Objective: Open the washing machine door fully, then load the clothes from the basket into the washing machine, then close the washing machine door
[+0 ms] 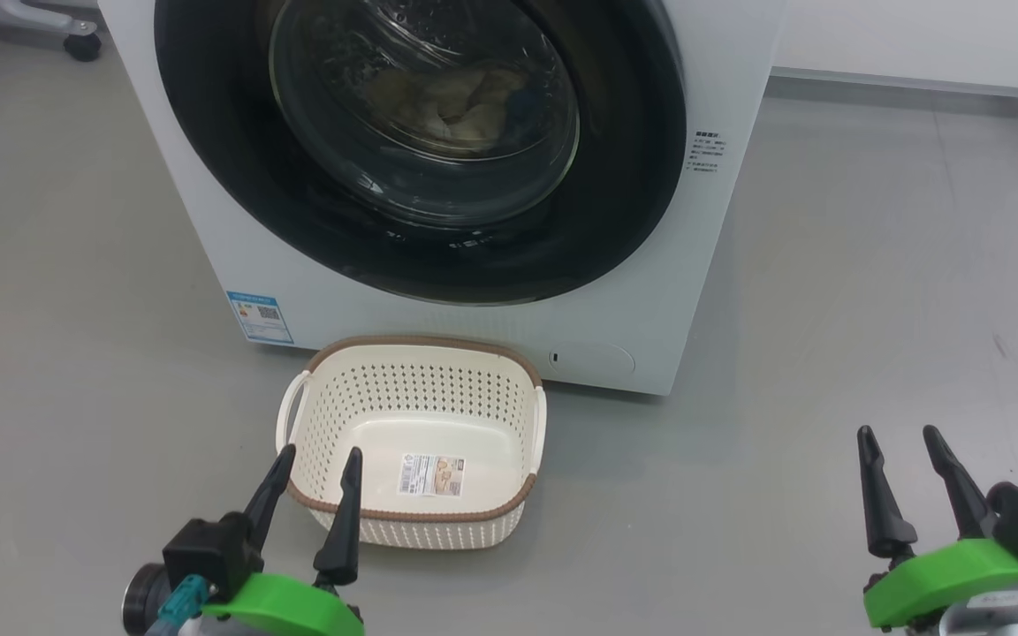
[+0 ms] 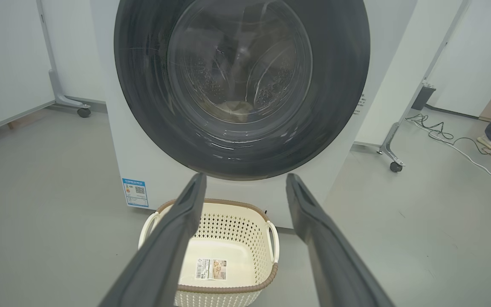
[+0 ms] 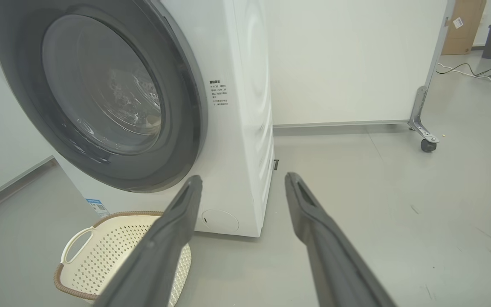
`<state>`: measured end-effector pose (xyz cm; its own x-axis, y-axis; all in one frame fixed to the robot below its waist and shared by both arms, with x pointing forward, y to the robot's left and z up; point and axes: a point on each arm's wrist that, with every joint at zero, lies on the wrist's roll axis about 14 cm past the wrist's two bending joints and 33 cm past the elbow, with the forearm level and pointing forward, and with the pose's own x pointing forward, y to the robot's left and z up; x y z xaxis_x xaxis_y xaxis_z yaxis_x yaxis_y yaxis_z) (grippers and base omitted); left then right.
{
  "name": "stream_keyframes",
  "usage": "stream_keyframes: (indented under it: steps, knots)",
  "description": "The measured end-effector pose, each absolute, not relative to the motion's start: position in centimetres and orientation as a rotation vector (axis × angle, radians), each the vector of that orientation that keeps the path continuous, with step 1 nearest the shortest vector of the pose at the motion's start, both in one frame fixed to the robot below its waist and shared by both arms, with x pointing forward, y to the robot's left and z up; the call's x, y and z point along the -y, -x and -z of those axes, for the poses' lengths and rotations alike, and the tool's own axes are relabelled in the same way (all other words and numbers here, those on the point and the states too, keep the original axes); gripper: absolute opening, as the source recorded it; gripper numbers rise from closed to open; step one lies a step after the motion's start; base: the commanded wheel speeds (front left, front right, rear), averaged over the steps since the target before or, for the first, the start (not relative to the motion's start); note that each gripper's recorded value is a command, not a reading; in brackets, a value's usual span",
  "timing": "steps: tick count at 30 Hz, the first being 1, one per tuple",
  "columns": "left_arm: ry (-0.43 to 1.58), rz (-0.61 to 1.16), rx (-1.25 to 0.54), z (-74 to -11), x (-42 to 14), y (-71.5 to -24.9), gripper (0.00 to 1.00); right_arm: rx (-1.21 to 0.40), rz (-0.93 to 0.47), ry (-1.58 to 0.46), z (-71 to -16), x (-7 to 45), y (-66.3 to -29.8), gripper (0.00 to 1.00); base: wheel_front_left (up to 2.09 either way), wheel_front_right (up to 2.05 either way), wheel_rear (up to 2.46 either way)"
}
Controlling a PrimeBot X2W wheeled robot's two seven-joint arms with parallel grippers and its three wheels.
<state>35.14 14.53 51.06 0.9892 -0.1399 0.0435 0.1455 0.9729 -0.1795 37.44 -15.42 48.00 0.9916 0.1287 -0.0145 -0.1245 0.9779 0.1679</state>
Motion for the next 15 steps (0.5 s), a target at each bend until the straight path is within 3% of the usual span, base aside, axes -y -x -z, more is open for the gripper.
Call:
stream_keyframes:
  steps: [15]
  knots:
    - [0.185,0.148,0.021,-50.9,-14.5,-35.0,1.00,-0.004,-0.174,-0.168,-50.6,14.3,-36.3,1.00,0.00,0.00,0.00]
